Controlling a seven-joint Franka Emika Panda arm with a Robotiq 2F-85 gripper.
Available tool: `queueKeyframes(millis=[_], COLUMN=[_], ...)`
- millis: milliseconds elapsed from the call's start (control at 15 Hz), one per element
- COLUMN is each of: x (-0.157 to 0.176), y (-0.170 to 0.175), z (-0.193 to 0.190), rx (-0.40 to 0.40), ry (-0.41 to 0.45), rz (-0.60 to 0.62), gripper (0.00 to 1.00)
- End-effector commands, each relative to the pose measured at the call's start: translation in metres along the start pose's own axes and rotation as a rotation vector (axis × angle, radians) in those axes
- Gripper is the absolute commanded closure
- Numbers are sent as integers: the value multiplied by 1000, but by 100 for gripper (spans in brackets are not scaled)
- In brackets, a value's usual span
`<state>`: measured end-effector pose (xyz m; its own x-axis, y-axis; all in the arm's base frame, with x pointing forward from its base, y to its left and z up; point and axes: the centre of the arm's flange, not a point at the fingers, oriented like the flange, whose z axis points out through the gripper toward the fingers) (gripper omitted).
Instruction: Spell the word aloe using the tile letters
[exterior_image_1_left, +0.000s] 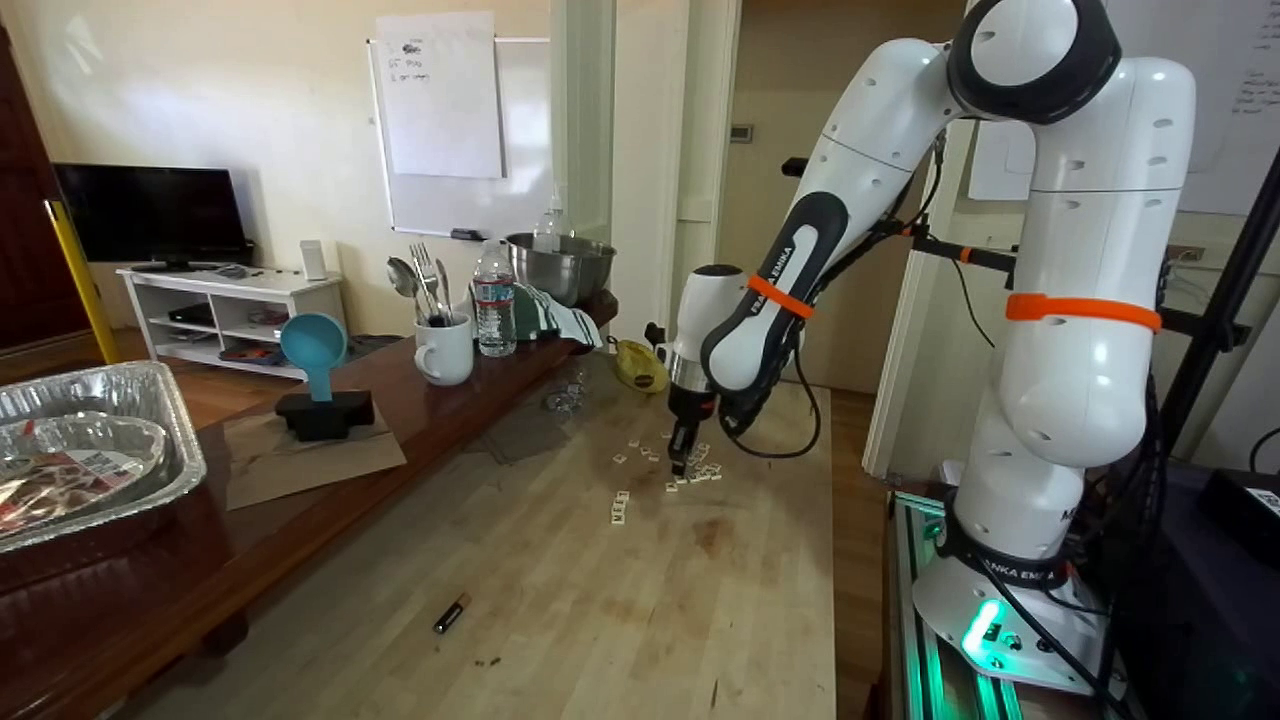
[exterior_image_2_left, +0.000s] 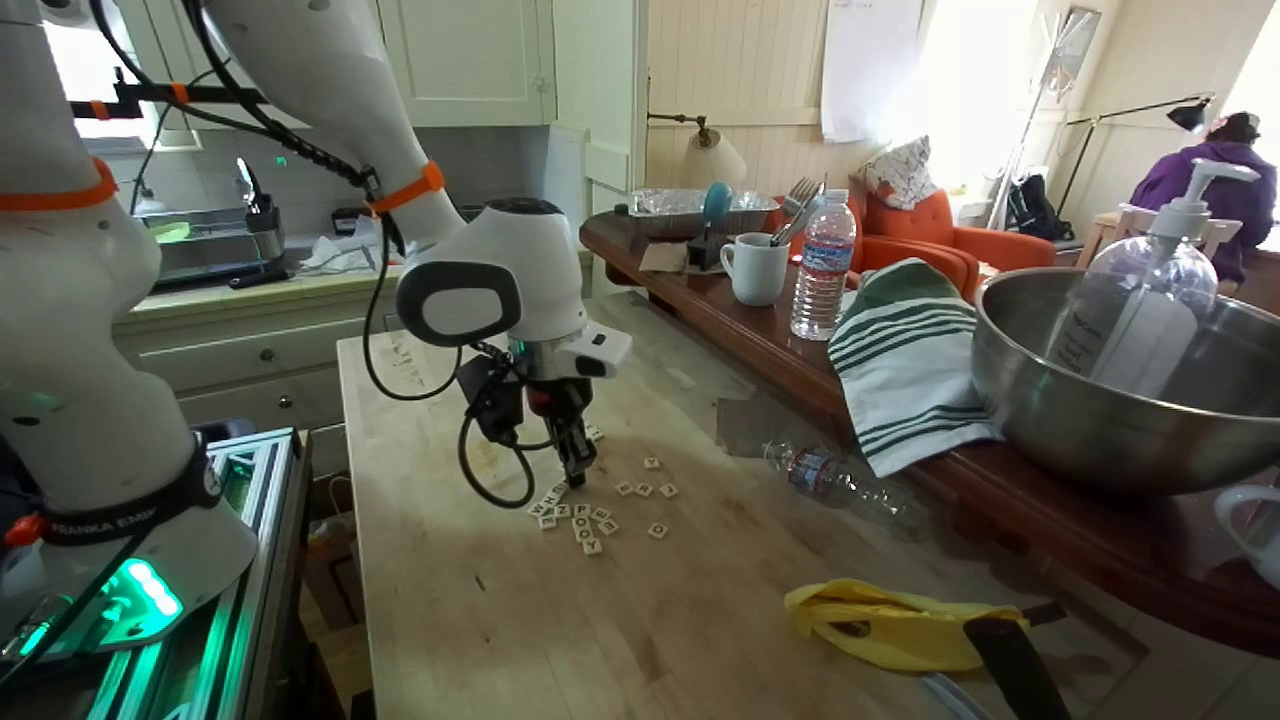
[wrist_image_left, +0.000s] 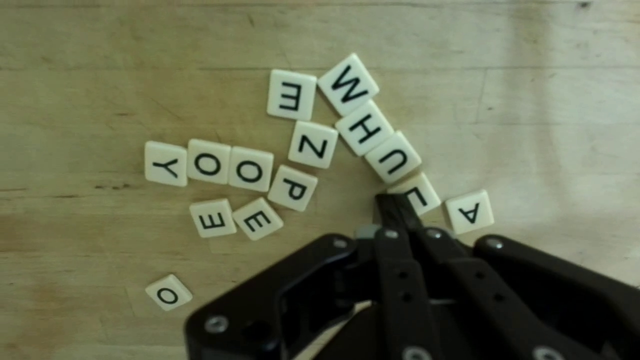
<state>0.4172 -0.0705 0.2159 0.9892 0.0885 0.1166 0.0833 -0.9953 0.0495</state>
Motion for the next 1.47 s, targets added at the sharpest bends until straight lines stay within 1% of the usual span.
queueKeyframes(millis=[0, 1400], x=[5, 9], y=[-5, -20], z=[13, 18], rx=[7, 53], ry=[-26, -61], rz=[52, 200], gripper=[100, 100])
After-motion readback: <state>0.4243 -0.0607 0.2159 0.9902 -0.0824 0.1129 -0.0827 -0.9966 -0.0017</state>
